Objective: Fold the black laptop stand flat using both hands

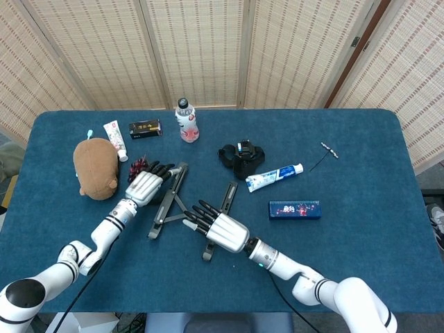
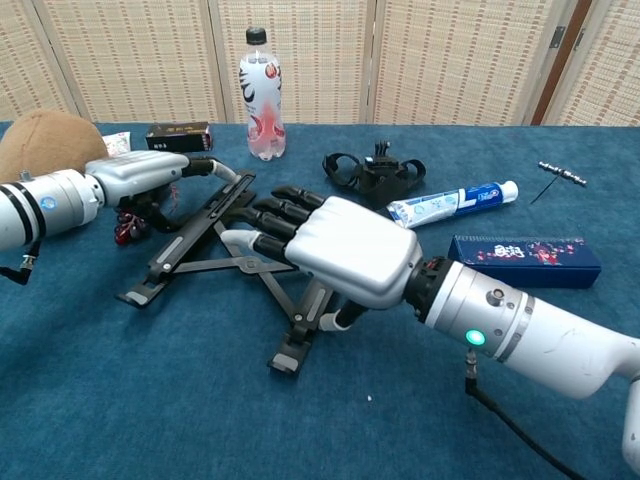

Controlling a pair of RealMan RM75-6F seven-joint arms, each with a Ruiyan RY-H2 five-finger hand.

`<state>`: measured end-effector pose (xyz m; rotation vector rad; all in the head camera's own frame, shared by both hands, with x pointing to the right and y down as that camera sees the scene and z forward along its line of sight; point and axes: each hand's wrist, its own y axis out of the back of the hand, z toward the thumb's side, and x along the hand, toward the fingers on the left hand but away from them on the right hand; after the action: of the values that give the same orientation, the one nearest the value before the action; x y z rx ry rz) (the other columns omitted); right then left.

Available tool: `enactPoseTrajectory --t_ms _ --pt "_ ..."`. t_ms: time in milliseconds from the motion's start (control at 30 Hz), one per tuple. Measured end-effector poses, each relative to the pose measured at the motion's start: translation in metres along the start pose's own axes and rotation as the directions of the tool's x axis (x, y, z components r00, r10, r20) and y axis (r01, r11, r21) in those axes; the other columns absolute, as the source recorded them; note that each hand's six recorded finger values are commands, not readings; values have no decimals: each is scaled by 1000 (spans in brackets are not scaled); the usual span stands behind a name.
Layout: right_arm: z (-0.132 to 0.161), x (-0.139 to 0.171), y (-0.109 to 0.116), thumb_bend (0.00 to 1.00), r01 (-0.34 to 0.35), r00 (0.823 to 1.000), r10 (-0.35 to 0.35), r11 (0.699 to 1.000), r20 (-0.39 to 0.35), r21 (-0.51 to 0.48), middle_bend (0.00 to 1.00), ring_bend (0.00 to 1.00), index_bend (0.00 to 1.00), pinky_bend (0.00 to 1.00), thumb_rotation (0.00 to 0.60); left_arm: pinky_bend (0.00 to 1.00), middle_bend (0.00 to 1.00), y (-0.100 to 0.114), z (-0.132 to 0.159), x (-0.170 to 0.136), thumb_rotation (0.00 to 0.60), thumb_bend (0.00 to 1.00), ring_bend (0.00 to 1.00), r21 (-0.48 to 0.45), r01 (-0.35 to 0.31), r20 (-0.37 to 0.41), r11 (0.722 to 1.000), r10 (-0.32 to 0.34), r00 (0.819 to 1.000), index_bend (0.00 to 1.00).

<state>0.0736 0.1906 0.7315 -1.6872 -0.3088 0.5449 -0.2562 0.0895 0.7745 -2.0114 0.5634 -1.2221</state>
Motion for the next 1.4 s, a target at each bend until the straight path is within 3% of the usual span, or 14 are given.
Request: enactPoseTrajectory --t_ms 800,1400 --pt "-4 -10 8 101 31 999 -31 1000 18 -4 80 115 111 0 600 0 0 -7 6 -5 600 0 0 27 29 11 999 -30 999 0" --pt "-1 -30 17 101 66 997 -66 998 34 1 78 115 110 0 600 0 0 -8 31 -12 600 0 0 33 40 65 999 -42 997 0"
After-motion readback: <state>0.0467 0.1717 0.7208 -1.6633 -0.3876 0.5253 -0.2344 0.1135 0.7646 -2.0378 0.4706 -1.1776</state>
